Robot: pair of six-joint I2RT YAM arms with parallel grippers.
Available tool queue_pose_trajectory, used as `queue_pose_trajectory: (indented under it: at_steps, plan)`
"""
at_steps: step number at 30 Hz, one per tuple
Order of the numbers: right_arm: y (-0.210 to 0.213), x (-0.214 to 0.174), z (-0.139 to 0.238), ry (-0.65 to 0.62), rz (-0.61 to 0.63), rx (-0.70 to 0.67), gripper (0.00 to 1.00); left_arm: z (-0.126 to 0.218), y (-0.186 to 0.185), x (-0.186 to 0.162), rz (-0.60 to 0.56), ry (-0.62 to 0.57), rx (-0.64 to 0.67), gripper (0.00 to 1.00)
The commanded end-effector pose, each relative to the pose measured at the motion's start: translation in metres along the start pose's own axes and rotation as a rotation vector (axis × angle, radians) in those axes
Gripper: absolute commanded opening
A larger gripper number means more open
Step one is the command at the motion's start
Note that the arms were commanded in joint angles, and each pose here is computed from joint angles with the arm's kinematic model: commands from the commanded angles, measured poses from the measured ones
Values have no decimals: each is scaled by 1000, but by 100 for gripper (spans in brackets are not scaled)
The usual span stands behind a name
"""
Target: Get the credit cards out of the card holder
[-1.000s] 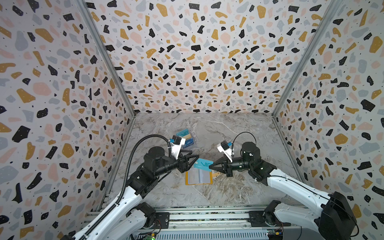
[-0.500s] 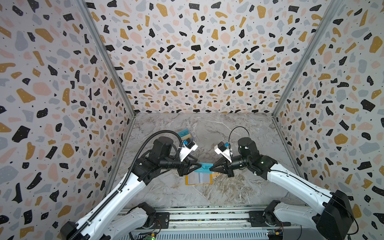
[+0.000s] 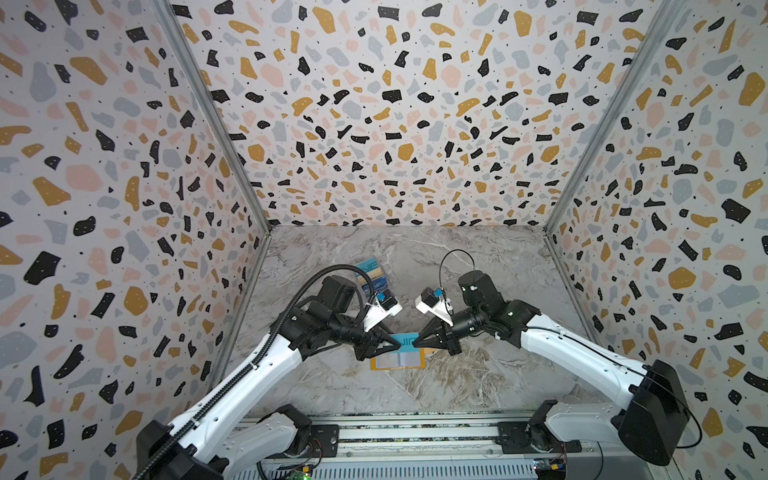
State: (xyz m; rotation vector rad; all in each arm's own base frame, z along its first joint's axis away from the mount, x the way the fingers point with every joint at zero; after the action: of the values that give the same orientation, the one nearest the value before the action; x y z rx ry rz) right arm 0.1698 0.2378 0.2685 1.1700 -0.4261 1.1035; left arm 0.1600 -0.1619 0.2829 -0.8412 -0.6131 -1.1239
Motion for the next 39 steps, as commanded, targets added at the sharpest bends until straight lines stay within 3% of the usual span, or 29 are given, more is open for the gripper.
queue_pose_trajectory:
  at_steps: [1, 23, 39]
  plan:
    - [4, 5, 0, 25, 30, -1, 0, 5, -4, 9, -49, -20, -20, 27]
    - [2, 7, -8, 42, 33, -17, 0, 1, -3, 7, -34, -21, -54, 11]
    - [6, 9, -6, 44, 56, -10, 0, 0, -6, 5, -31, -31, -96, 10]
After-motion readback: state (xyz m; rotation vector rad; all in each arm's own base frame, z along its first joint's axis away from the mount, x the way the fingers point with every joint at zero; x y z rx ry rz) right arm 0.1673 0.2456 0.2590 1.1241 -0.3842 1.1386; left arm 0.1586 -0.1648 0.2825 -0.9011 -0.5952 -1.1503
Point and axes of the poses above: each gripper's point midway between its finger pads, its own z axis back along the fingers, its own y axis along the line the jaws close on, x = y × z, the point moved 10 cm from there along z, back along the fingers, and after that the axes turned 6 degrees about -z, right-handed, at the moved point
